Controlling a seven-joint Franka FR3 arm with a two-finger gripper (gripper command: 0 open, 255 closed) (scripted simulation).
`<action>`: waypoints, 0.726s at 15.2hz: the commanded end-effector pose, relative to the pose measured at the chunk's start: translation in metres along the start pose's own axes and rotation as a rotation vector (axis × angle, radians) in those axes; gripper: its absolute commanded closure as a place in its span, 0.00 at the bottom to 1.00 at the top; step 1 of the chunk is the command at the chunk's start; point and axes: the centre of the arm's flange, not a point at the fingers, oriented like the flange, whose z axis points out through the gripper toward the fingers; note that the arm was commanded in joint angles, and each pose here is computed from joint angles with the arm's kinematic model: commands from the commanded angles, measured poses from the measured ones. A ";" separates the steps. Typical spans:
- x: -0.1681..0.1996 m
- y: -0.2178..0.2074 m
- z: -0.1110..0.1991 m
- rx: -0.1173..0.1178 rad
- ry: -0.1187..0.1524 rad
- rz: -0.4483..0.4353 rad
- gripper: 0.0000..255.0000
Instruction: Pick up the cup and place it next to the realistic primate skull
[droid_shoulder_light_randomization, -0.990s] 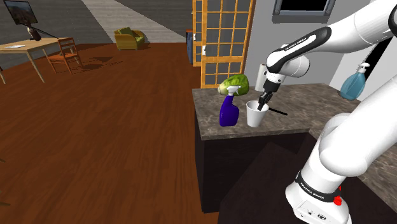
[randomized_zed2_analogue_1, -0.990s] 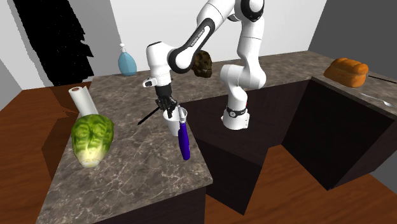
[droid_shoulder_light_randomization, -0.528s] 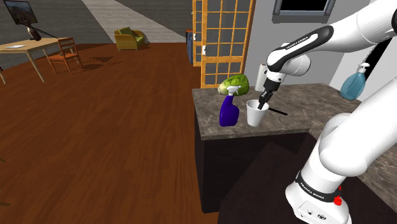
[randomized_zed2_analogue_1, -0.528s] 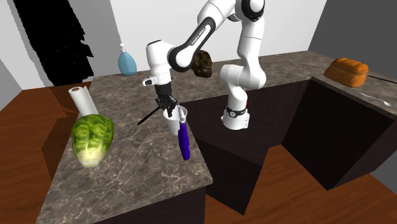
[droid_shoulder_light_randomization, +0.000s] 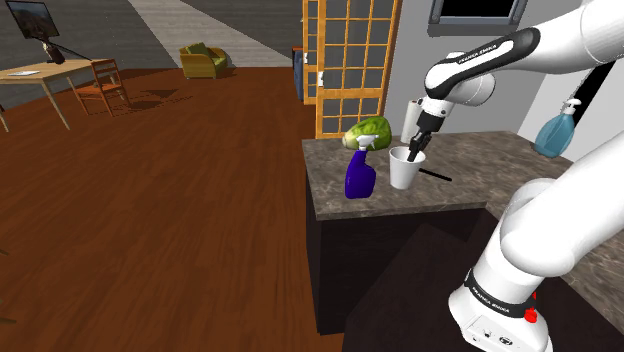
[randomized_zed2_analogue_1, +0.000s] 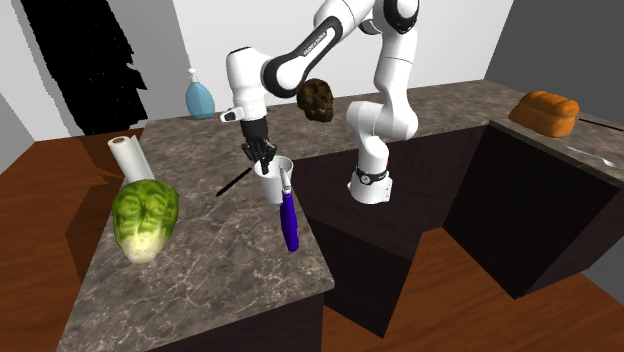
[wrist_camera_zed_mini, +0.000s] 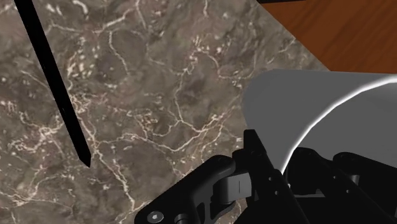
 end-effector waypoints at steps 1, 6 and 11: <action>0.000 -0.003 -0.011 0.000 0.000 0.000 1.00; 0.004 -0.009 -0.037 0.000 0.000 0.000 1.00; 0.007 -0.014 -0.062 0.000 0.000 0.000 1.00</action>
